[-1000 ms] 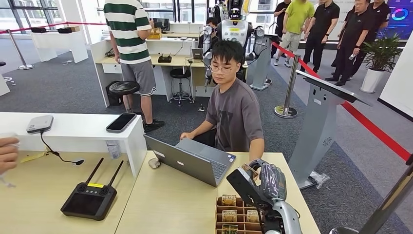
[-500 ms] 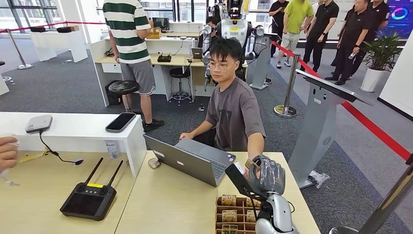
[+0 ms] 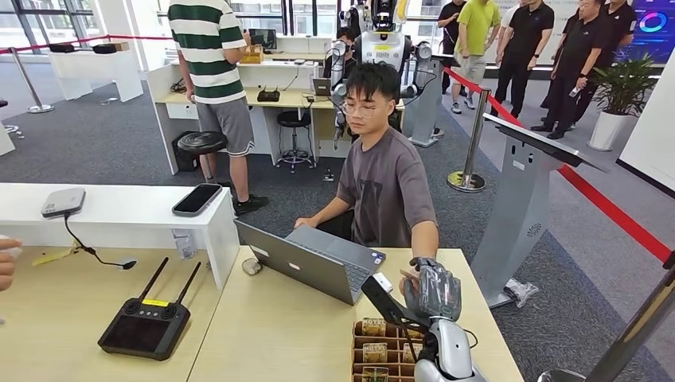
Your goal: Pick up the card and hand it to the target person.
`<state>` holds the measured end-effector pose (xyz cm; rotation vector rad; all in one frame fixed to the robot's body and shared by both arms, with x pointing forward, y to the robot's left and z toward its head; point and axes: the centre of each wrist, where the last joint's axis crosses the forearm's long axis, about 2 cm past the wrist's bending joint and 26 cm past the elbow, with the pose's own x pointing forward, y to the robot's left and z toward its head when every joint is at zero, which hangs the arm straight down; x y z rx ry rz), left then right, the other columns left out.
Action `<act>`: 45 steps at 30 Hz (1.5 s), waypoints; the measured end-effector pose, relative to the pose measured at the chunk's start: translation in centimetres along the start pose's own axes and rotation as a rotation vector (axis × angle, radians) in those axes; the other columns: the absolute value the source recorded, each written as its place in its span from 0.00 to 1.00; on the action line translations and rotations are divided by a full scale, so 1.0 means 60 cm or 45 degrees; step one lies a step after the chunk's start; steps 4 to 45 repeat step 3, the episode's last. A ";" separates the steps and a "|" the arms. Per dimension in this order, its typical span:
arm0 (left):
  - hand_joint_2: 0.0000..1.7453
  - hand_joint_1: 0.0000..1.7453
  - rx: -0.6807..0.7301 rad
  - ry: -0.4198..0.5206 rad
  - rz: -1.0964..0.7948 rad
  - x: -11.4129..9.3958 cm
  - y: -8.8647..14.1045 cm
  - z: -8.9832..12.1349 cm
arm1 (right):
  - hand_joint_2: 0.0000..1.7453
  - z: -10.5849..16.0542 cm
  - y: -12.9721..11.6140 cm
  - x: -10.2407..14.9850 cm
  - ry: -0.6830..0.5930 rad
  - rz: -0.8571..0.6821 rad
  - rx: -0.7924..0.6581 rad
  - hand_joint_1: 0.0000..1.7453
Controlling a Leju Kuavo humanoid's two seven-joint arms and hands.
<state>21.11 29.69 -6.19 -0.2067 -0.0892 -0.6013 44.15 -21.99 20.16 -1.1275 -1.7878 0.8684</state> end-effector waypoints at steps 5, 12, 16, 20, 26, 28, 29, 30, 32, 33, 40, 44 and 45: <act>0.00 0.00 -0.002 0.003 -0.002 0.002 0.001 0.001 | 1.00 0.003 0.009 0.003 0.001 -0.017 0.111 0.00; 0.00 0.00 -0.002 0.003 -0.002 0.002 0.001 0.001 | 1.00 0.003 0.009 0.003 0.001 -0.017 0.111 0.00; 0.00 0.00 -0.002 0.003 -0.002 0.002 0.001 0.001 | 1.00 0.003 0.009 0.003 0.001 -0.017 0.111 0.00; 0.00 0.00 -0.002 0.003 -0.002 0.002 0.001 0.001 | 1.00 0.003 0.009 0.003 0.001 -0.017 0.111 0.00; 0.00 0.00 -0.002 0.003 -0.002 0.002 0.001 0.001 | 1.00 0.003 0.009 0.003 0.001 -0.017 0.111 0.00; 0.00 0.00 -0.002 0.003 -0.002 0.002 0.001 0.001 | 1.00 0.003 0.009 0.003 0.001 -0.017 0.111 0.00; 0.00 0.00 -0.002 0.003 -0.002 0.002 0.001 0.001 | 1.00 0.003 0.009 0.003 0.001 -0.017 0.111 0.00; 0.00 0.00 -0.002 0.003 -0.002 0.002 0.001 0.001 | 1.00 0.003 0.009 0.003 0.001 -0.017 0.111 0.00; 0.00 0.00 -0.002 0.003 -0.002 0.002 0.001 0.001 | 1.00 0.003 0.009 0.003 0.001 -0.017 0.111 0.00; 0.00 0.00 -0.002 0.003 -0.002 0.002 0.001 0.001 | 1.00 0.003 0.009 0.003 0.001 -0.017 0.111 0.00; 0.00 0.00 -0.002 0.003 -0.002 0.002 0.001 0.001 | 1.00 0.003 0.009 0.003 0.001 -0.017 0.111 0.00; 0.00 0.00 -0.002 0.003 -0.002 0.002 0.001 0.001 | 1.00 0.003 0.009 0.003 0.001 -0.017 0.111 0.00; 0.00 0.00 -0.002 0.003 -0.002 0.002 0.001 0.001 | 1.00 0.003 0.009 0.003 0.001 -0.017 0.111 0.00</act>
